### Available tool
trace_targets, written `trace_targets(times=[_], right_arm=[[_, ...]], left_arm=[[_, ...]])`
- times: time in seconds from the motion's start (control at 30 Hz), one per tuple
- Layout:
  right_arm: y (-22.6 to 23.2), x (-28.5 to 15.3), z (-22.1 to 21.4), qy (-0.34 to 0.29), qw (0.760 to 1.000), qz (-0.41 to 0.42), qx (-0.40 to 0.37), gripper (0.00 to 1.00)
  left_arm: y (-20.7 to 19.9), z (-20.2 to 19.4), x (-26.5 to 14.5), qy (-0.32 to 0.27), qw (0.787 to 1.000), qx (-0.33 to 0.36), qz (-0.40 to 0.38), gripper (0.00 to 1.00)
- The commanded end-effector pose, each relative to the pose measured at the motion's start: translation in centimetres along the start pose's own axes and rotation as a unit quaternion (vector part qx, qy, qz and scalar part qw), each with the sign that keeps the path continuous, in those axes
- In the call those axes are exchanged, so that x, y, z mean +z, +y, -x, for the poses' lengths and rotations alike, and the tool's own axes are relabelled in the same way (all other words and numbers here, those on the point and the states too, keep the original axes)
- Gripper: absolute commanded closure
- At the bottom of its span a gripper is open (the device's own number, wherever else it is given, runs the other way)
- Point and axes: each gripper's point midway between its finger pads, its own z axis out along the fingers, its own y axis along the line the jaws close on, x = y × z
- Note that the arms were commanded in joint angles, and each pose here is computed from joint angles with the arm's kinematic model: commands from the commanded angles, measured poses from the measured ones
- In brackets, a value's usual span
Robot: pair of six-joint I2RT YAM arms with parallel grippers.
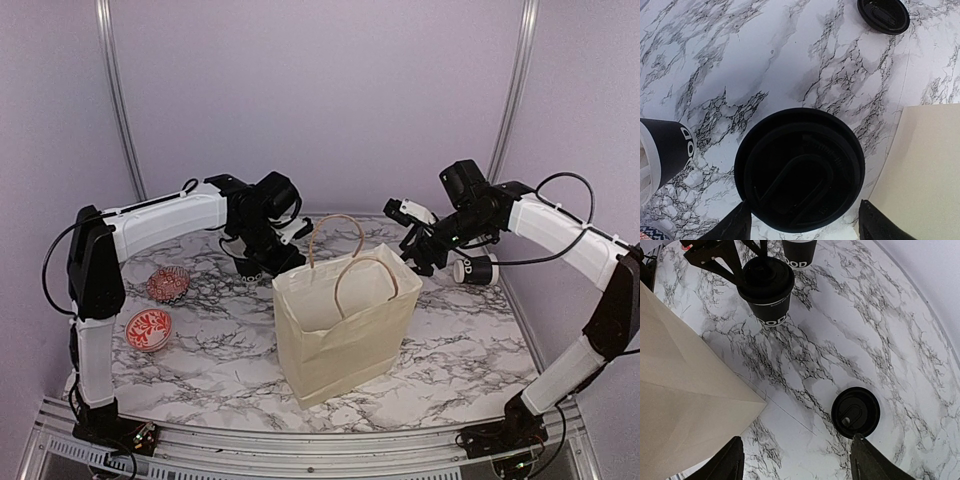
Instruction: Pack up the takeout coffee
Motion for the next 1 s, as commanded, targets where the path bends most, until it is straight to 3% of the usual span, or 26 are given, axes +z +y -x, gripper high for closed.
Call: trace_targets(times=[0.0,0.4,0.73,0.97], right_arm=[[-0.1,-0.1,0.4,-0.004,1.0,0.005,0.0,0.3],[-0.1,-0.2,0.4,-0.005,1.0,0.006,0.0,0.3],[-0.2,-0.3,0.5,-0.005,1.0,0.002,-0.001,0.3],[-0.2,-0.2,0.6,-0.006,1.0,0.006,0.0,0.3]], left_arm=[[0.6,-0.7,1.0,0.021,1.0,0.0,0.015,0.26],[0.3,-0.9,2.0,0.031,0.999,-0.001,0.012,0.42],[0.5,0.0,-1.6,-0.005,0.999,0.005,0.031,0.43],[0.4,0.0,-1.3,-0.002,1.0,0.006,0.028,0.42]])
